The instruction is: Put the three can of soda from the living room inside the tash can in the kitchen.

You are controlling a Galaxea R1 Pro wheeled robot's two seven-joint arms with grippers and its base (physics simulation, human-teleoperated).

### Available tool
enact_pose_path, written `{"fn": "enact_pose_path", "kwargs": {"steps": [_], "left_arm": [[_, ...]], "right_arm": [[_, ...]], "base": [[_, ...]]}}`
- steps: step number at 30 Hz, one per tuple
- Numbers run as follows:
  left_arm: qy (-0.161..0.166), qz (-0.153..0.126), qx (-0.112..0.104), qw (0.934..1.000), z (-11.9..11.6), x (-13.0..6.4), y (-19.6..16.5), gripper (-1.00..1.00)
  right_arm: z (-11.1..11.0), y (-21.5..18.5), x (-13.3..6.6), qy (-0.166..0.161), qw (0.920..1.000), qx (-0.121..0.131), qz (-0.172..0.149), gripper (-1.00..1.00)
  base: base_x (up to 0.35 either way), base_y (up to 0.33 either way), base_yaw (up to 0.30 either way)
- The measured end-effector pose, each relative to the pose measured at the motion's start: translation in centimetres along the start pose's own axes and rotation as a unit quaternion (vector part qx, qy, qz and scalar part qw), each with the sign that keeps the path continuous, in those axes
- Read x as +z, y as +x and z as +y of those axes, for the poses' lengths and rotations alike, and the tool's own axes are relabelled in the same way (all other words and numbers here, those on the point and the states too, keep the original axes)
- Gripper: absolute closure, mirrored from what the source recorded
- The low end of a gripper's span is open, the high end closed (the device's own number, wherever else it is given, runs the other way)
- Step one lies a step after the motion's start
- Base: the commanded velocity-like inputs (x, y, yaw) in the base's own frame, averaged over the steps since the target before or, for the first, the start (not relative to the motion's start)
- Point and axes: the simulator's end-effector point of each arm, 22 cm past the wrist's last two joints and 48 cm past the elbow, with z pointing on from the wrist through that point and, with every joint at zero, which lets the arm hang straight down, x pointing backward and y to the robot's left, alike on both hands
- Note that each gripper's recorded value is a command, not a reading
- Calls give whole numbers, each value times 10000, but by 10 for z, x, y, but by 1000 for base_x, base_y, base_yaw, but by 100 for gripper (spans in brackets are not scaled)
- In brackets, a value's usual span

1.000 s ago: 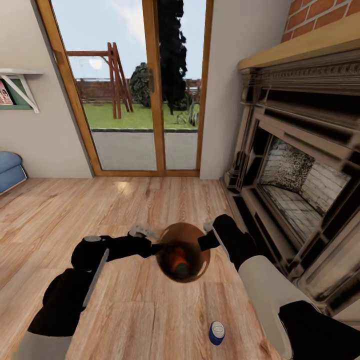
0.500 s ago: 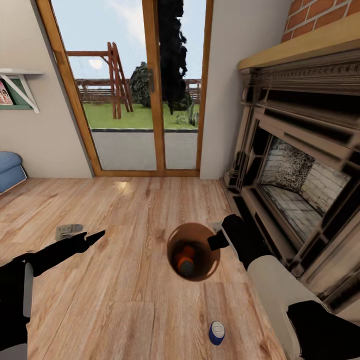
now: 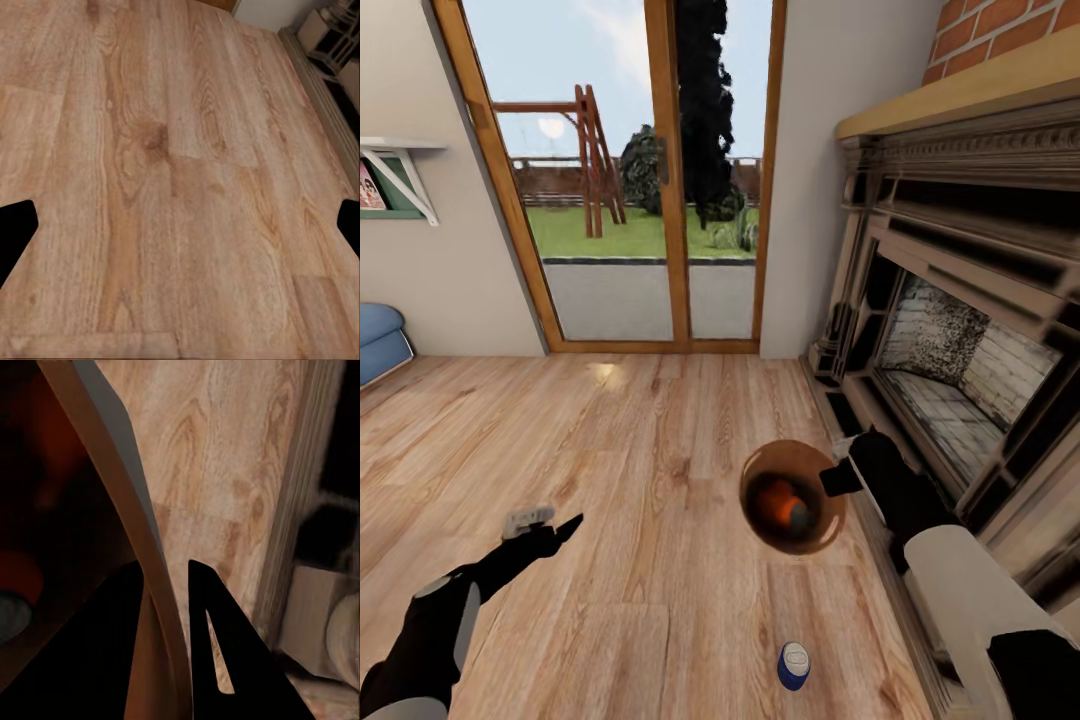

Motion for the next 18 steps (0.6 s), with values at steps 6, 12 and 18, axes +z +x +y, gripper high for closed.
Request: {"fn": "enact_pose_path", "kwargs": {"steps": [6, 12, 18], "left_arm": [[-55, 17, 20, 10000, 3, 4, 18, -100], [-165, 24, 13, 9999, 8, 7, 33, -100], [-333, 23, 23, 9994, 14, 9, 47, -100]], "right_arm": [[-3, 14, 16, -107, 9984, 187, -523, 100], [12, 50, 47, -295, 9942, 160, -1027, 100], [15, 66, 53, -366, 9899, 151, -1360, 100]], "base": [[0, 0, 0], [0, 0, 0], [0, 0, 0]]}}
